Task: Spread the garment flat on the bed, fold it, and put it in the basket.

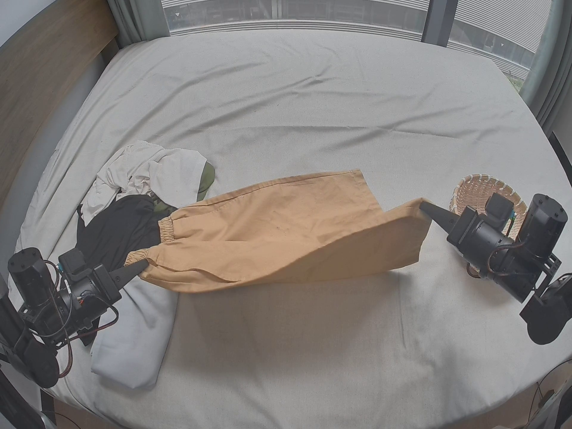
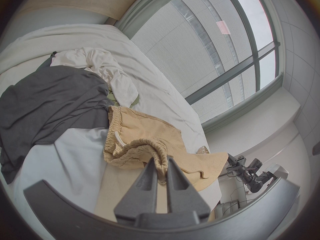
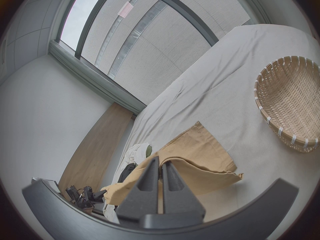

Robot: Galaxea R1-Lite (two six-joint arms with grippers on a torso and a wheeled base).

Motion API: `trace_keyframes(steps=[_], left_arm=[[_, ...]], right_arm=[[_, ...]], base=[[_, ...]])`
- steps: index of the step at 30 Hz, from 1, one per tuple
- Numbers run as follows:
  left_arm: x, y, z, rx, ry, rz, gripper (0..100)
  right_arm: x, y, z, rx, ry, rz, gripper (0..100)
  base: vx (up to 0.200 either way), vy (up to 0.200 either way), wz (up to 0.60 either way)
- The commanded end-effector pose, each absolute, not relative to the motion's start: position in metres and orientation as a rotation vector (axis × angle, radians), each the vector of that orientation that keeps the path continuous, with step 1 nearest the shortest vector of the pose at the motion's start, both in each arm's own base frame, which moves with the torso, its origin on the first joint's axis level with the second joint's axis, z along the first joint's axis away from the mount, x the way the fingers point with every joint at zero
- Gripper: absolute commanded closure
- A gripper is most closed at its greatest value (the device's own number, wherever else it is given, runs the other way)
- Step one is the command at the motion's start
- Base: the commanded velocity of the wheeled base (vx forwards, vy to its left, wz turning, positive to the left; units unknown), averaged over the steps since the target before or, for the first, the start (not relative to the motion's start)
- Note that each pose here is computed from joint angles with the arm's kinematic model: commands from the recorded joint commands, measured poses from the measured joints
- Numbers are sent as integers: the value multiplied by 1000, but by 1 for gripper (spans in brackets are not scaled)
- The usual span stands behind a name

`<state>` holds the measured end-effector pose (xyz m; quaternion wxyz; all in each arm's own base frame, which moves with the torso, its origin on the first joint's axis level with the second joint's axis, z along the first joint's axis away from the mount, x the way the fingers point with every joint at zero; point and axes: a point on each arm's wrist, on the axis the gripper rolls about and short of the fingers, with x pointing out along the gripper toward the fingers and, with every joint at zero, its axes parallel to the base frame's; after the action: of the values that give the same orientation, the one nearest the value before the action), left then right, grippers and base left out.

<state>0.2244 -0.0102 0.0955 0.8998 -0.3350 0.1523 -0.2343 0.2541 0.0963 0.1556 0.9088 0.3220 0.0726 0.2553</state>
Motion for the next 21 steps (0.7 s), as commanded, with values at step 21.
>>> trace_keyframes(steps=[21], left_arm=[[263, -10, 91, -760, 264, -384, 100]], right_arm=[[324, 109, 152, 666, 99, 532, 100]], base=[[0, 0, 0]])
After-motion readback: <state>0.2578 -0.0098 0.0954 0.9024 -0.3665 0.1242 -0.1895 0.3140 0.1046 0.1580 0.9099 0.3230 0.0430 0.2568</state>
